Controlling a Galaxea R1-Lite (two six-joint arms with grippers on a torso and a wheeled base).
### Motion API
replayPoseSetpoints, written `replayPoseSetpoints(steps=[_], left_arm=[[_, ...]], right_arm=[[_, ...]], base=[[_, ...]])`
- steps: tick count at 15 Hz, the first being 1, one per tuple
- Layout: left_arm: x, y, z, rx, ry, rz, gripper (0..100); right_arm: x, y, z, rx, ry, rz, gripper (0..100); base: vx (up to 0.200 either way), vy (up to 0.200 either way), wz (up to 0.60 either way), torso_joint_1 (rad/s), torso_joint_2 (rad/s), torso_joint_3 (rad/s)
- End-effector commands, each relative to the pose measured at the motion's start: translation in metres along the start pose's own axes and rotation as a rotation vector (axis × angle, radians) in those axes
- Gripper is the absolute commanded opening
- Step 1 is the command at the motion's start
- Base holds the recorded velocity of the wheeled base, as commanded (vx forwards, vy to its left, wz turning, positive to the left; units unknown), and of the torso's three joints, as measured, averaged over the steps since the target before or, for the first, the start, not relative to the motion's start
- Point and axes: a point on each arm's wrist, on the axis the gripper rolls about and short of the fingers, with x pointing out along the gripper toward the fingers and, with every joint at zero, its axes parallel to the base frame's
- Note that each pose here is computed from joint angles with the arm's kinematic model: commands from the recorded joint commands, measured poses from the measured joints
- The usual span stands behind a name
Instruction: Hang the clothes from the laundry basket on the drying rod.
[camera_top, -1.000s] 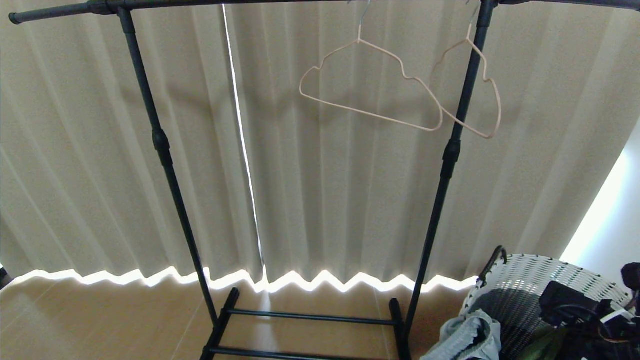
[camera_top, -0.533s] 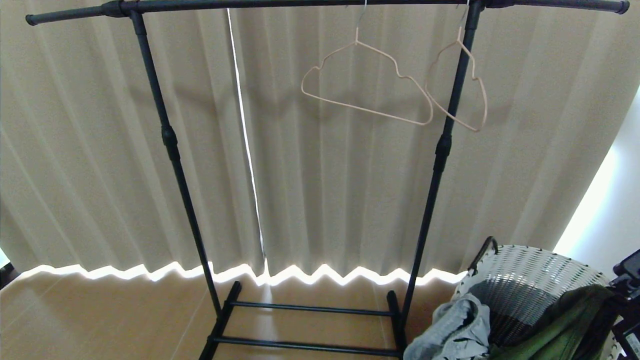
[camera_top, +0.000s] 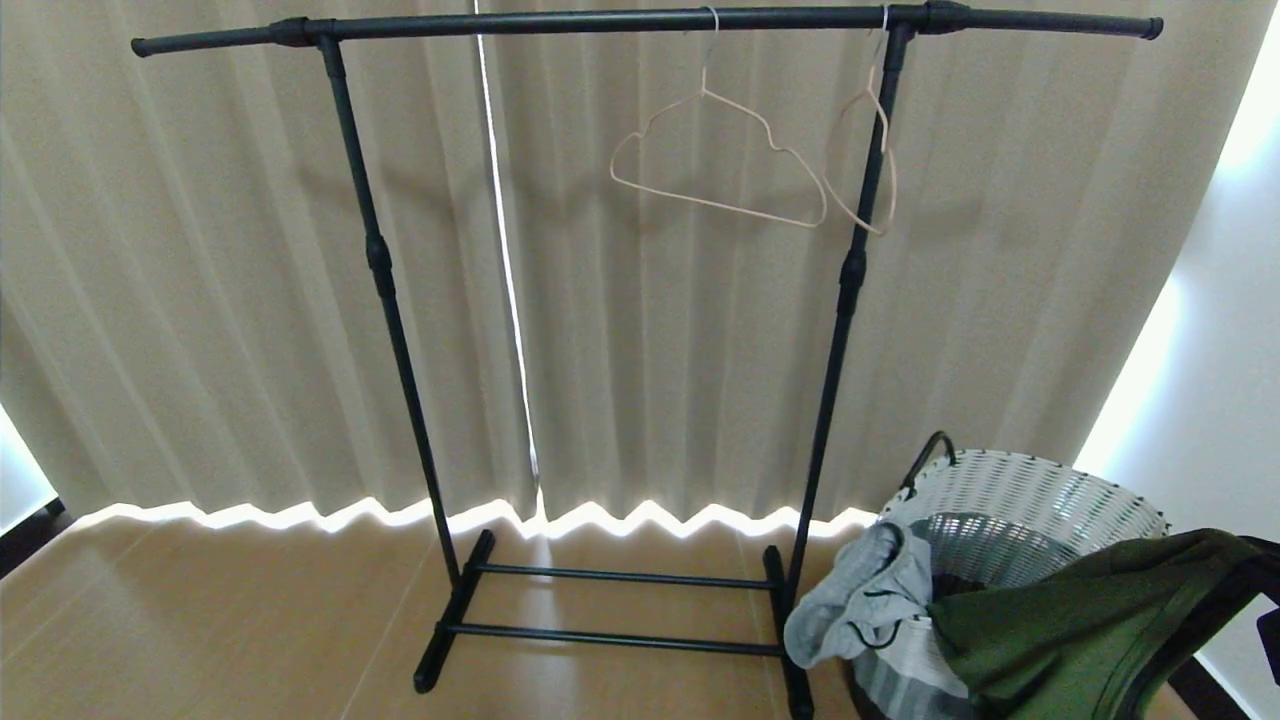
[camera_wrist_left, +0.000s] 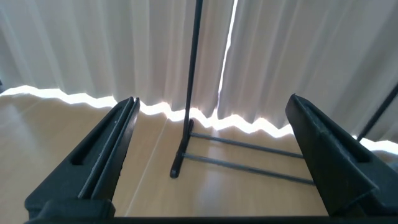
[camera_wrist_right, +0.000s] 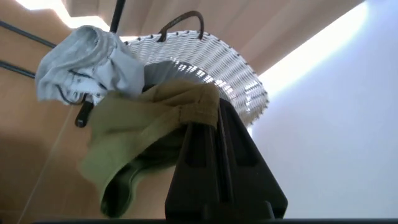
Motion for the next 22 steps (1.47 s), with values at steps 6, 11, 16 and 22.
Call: replayPoseSetpoints(steps=[6, 11, 16, 22], left_arm=[[0.0, 0.0, 0.0, 0.005, 0.0, 0.002, 100], [0.0, 0.0, 0.0, 0.085, 0.002, -0.018, 100], [-0.007, -0.005, 0.022, 0.102, -0.079, -0.213, 100], [0.036, -0.019, 0.098, 0.244, 0.066, -0.358, 100]], right_arm=[[-0.003, -0.001, 0.004, -0.003, -0.031, 0.014, 0], [-0.005, 0.003, 0.018, -0.025, -0.108, 0.083, 0], [-0.029, 0.015, 0.064, 0.131, -0.2, 0.342, 0], [-0.042, 0.006, 0.092, 0.157, -0.257, 0.382, 0]], base=[[0.0, 0.0, 0.0, 0.0, 0.0, 0.0], [0.0, 0.0, 0.0, 0.0, 0.0, 0.0], [0.0, 0.0, 0.0, 0.0, 0.0, 0.0], [0.0, 0.0, 0.0, 0.0, 0.0, 0.0]])
